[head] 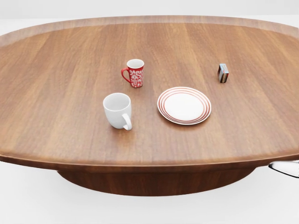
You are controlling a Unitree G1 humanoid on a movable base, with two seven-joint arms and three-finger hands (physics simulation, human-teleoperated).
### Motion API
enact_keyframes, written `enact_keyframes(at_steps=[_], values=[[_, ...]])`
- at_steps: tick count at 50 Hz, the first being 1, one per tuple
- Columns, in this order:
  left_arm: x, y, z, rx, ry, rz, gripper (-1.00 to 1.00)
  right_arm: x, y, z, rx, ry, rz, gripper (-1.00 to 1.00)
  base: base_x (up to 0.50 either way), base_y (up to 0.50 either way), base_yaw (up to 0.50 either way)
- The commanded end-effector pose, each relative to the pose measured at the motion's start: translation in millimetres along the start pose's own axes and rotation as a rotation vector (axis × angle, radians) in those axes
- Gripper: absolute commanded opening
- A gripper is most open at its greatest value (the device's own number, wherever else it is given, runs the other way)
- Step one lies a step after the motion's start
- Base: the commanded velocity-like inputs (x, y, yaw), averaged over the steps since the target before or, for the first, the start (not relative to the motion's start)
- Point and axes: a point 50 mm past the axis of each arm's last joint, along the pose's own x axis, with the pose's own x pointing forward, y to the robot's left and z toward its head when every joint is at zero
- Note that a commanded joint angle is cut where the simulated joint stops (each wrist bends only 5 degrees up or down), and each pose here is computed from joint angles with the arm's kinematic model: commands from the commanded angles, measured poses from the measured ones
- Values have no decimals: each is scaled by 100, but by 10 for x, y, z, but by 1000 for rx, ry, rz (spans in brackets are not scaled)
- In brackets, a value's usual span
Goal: Put the white mug on the plate.
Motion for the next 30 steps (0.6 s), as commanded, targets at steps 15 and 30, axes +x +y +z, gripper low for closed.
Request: enact_keyframes(at_steps=[15,30], values=[[-28,-22,-35,20,14,-4,100,-30,56,-94,17,46,46,100,7,7,0],[-32,-21,-54,23,23,-4,100,-36,58,-129,15,62,50,100,33,0,0]])
